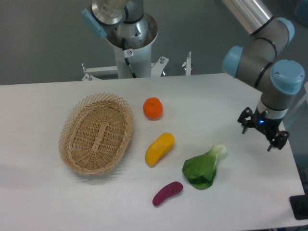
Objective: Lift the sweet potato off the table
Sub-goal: 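Move the gripper across the table toward the green bok choy, then shift the gripper over the small purple sweet potato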
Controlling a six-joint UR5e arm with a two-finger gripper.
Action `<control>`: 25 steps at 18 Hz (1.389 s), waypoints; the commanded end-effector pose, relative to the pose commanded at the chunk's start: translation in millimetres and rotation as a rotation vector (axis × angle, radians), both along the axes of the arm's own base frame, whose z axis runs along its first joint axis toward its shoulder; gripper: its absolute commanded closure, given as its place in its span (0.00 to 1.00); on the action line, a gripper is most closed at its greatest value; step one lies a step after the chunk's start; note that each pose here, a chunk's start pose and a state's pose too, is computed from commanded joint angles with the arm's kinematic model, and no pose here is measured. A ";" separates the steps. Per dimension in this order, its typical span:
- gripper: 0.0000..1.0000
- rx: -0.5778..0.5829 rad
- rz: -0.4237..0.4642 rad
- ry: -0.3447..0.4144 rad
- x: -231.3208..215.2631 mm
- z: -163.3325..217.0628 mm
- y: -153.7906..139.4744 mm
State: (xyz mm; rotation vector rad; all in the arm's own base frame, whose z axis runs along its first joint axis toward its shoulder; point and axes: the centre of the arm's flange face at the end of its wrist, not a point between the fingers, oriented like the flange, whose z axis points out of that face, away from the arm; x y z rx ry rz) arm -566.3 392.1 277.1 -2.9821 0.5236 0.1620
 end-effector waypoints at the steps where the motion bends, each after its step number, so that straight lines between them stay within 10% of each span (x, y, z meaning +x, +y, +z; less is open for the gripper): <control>1: 0.00 0.005 0.027 -0.001 5.5 2.9 5.5; 8: 0.00 0.078 0.175 -0.065 41.3 2.3 55.9; 25: 0.00 0.093 0.113 -0.059 93.9 -24.5 144.2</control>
